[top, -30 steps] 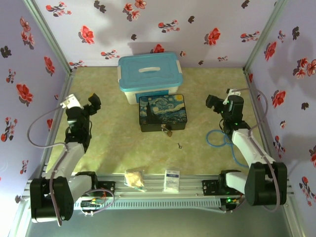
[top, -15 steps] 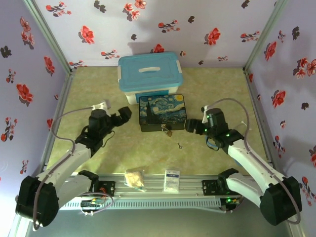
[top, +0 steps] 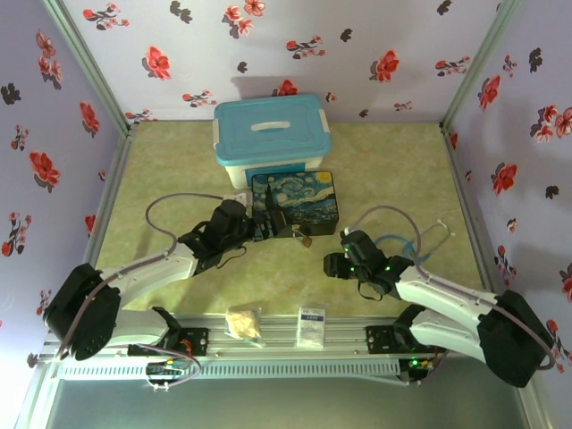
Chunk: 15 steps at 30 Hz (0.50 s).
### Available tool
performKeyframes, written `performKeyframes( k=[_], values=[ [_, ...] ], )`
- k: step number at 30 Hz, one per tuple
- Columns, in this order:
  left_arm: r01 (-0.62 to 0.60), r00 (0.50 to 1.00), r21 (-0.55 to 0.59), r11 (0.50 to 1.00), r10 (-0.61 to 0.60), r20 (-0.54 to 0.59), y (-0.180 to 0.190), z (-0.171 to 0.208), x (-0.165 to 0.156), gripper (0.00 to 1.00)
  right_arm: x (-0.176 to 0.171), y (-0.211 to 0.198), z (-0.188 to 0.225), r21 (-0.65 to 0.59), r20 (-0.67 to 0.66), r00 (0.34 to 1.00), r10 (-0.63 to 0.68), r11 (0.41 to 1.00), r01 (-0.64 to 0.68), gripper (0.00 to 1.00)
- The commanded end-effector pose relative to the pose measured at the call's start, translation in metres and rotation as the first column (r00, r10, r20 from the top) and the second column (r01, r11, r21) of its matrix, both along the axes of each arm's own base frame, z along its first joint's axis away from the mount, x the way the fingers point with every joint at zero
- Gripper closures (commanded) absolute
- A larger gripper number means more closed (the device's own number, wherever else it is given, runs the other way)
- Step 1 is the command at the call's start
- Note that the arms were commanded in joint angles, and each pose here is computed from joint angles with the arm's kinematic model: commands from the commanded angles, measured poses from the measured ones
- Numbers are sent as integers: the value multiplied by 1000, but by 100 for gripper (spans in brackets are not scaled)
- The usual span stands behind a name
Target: Unlock the padlock with the key
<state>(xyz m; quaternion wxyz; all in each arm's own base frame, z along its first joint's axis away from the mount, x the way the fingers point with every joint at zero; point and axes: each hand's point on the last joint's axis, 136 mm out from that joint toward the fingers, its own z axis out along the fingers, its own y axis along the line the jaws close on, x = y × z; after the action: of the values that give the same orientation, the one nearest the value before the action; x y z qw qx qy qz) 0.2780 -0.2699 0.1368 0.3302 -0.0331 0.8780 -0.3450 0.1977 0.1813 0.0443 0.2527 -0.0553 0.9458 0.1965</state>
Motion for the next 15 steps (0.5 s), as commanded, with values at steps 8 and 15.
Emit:
performKeyframes(
  k=[8,15],
  values=[
    [48,996,7,999,-48,69,-28,24,4,0,4,11,-12,-27,14,1000,26,999,-25,63],
    [35,997,-15,999,-34,65,-24,22,1,0,3,18,-20,-76,7,998,64,995,-63,68]
  ],
)
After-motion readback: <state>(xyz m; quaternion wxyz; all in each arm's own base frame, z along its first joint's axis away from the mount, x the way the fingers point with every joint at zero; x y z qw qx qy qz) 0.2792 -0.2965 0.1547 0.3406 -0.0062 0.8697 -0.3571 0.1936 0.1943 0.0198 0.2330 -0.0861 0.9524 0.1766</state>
